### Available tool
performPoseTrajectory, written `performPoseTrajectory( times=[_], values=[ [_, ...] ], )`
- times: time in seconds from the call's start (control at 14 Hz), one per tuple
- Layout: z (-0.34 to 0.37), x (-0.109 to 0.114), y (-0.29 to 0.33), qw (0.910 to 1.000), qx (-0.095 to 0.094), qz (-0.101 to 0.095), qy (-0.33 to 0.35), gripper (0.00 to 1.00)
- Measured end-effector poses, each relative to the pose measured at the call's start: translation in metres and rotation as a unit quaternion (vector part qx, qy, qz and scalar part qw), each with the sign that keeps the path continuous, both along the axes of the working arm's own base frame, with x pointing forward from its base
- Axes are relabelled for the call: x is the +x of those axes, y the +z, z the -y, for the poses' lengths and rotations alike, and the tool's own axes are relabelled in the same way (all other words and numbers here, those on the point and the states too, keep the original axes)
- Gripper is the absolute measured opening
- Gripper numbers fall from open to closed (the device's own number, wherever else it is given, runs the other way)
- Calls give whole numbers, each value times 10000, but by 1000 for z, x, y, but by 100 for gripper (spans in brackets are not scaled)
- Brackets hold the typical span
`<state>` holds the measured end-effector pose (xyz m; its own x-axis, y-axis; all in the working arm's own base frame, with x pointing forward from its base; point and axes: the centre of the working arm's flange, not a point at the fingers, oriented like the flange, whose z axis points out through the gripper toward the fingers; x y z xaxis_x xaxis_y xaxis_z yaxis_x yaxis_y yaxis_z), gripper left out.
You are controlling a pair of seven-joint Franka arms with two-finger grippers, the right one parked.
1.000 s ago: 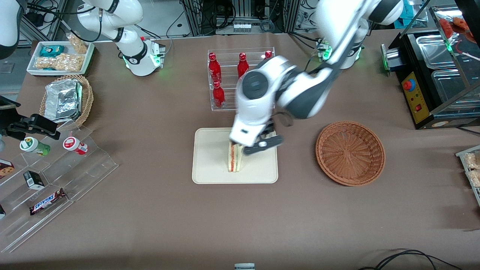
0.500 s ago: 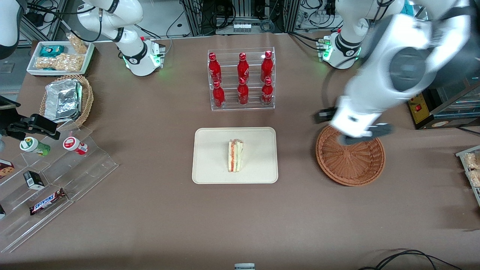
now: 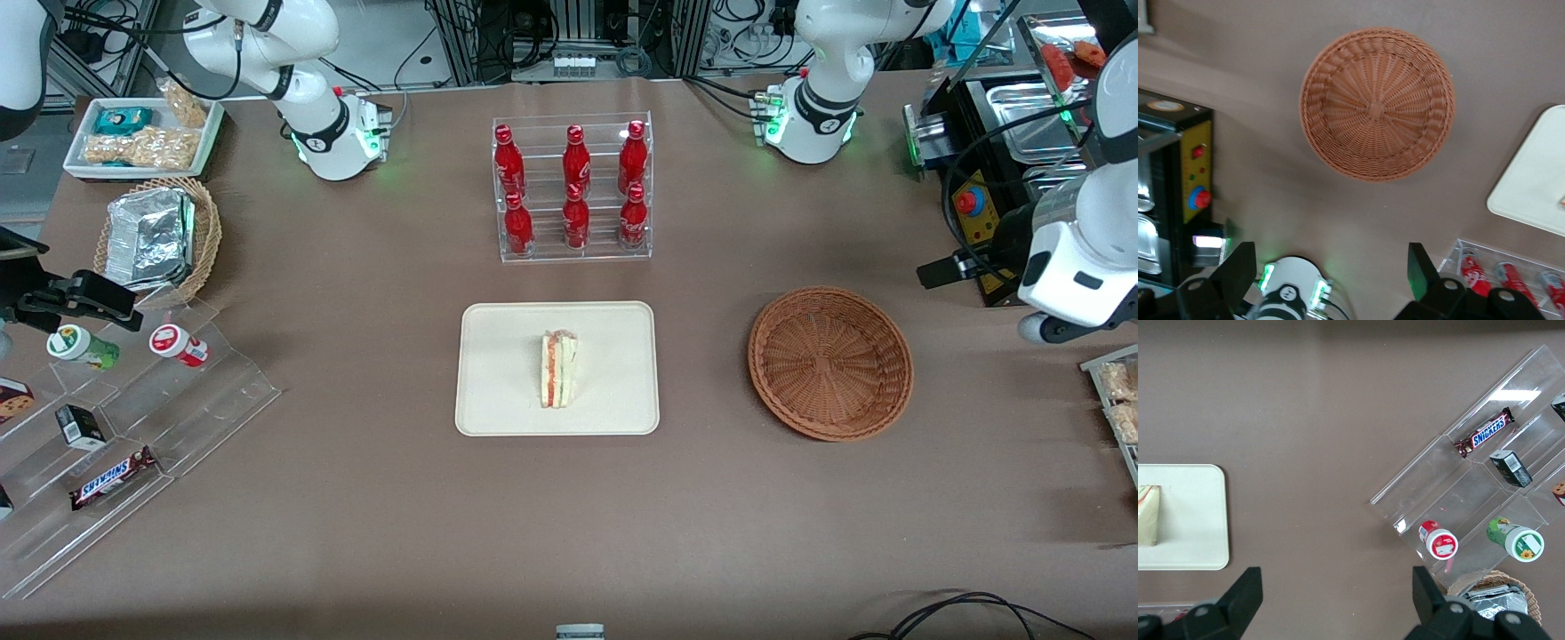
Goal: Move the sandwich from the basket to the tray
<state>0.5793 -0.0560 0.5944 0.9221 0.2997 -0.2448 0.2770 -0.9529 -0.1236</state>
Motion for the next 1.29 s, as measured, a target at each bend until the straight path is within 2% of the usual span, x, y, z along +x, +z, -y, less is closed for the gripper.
performPoseTrajectory(
  times=[0.29,0.43,0.71,1.0,1.29],
  values=[
    [-13,-11,10,9998,-83,-101,-181,100],
    [-13,-25,18,9997,-161,-59,-191,100],
    [-5,-52,29,9996,-133,103,-233,100],
    [-8,-52,44,9992,-105,306,-213,100],
    [-10,-52,46,9978,-190,289,-563,100]
  ],
)
